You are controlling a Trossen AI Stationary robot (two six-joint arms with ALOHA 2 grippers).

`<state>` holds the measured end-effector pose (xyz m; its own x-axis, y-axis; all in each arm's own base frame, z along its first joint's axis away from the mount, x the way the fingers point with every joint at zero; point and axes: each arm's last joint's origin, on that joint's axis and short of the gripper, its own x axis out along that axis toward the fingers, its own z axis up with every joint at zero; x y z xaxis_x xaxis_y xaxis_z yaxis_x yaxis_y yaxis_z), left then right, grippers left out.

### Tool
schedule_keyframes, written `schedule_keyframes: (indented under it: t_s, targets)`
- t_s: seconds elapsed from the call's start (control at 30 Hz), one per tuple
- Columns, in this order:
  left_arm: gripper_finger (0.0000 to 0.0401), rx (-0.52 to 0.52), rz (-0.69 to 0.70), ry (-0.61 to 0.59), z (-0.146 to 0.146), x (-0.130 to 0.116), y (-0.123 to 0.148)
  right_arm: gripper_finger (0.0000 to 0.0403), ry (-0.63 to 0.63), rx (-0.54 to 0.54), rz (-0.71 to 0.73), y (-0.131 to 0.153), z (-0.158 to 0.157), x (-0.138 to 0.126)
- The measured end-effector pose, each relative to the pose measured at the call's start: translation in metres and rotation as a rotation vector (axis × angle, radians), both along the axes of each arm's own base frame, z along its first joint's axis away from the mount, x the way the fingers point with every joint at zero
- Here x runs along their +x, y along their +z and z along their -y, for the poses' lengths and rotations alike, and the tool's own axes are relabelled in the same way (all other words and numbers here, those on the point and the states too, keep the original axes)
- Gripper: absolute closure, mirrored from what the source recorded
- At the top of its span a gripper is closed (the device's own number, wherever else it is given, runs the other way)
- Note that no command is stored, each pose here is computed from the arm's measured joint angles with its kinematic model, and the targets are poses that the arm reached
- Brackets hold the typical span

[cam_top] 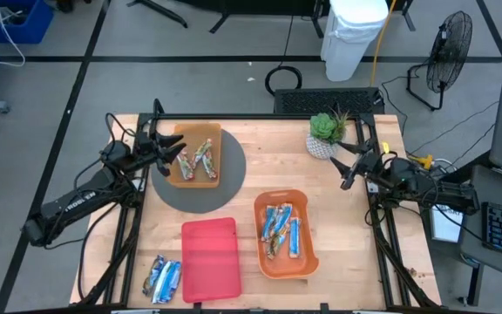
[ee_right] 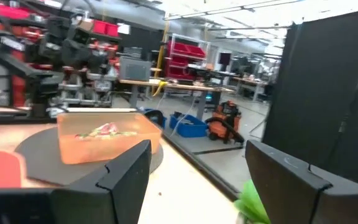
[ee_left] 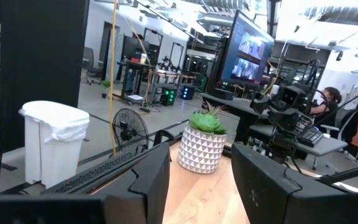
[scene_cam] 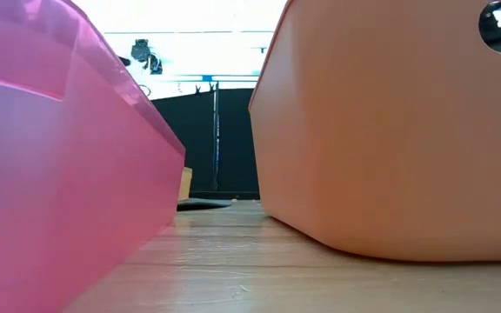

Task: Pick and place Granola Bars by type
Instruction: Put the blue granola bar into the red bin

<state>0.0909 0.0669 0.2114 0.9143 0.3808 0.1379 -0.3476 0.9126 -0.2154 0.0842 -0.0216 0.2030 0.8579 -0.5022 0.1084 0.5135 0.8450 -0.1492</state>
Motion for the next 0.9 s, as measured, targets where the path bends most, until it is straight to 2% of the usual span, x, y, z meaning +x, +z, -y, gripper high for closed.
schedule_keyframes:
  t_s: [0.2, 0.27, 0.4, 0.6, 0.8, 0.9]
  targets:
    - [0.0229, -0.001, -0.004, 0.006, 0.001, -0.003, -0.001, 0.0151, 0.049, 0.005, -0.003, -0.014, -0.001, 0.005]
    - [0.0227, 0.000, -0.002, 0.007, 0.002, -0.004, 0.000, 0.0151, 0.050, 0.008, 0.031, -0.020, 0.000, 0.007]
    - [0.0228, -0.001, 0.001, 0.007, 0.002, -0.004, 0.000, 0.0151, 0.056, 0.001, 0.129, -0.013, -0.001, 0.006]
    - [0.0233, -0.012, -0.001, 0.004, 0.002, -0.004, -0.001, 0.0151, 0.208, 0.021, 0.077, -0.019, -0.005, 0.009]
    - [0.0229, -0.013, 0.000, 0.004, 0.002, -0.004, -0.001, 0.0151, 0.207, 0.085, -0.006, -0.029, -0.004, 0.010]
    - [0.0229, -0.015, 0.001, 0.004, 0.002, -0.004, -0.001, 0.0151, 0.209, 0.106, -0.003, -0.030, -0.004, 0.010]
